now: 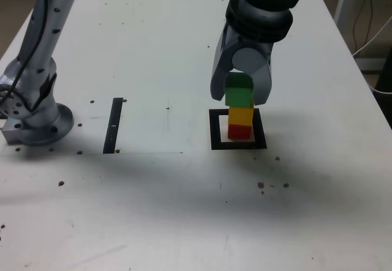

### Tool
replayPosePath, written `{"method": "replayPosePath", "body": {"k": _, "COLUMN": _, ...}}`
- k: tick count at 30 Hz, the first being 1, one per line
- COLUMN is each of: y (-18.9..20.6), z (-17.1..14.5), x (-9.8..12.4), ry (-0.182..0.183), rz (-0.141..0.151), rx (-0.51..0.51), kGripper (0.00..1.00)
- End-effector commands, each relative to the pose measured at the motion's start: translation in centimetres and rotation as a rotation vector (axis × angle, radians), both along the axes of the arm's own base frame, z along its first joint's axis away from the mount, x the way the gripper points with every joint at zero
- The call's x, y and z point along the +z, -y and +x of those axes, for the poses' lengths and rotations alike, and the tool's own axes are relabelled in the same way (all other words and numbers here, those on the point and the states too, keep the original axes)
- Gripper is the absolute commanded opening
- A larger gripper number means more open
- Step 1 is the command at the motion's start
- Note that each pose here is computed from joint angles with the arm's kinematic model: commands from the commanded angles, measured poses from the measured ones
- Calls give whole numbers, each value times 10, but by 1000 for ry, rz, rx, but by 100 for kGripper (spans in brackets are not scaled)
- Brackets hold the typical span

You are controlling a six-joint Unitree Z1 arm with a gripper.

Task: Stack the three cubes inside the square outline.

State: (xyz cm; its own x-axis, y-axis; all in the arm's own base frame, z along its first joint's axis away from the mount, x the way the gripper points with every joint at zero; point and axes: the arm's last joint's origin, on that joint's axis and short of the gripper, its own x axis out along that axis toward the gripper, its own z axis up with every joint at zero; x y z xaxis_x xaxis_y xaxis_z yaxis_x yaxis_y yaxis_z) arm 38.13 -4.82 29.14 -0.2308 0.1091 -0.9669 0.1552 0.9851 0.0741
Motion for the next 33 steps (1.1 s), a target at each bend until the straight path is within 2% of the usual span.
{"method": "replayPosePath", "body": {"k": 1, "y": -1, "z": 0, "x": -3, "ry": -15, "rz": 1, "rx": -3, "kGripper": 69}}
{"method": "replayPosePath", "body": {"k": 3, "y": -1, "z": 0, "x": -3, "ry": -15, "rz": 0, "rx": -6, "kGripper": 85}}
{"method": "replayPosePath", "body": {"k": 6, "y": -1, "z": 0, "x": -4, "ry": -17, "rz": -1, "rx": -9, "kGripper": 95}}
{"method": "replayPosePath", "body": {"k": 15, "y": -1, "z": -1, "x": -2, "ry": -11, "rz": 0, "rx": -10, "kGripper": 98}}
{"method": "replayPosePath", "body": {"k": 25, "y": -2, "z": -4, "x": 9, "ry": 15, "rz": 10, "rx": -15, "kGripper": 100}}
{"method": "replayPosePath", "body": {"k": 33, "y": -5, "z": -20, "x": 29, "ry": 54, "rz": 24, "rx": -12, "kGripper": 100}}
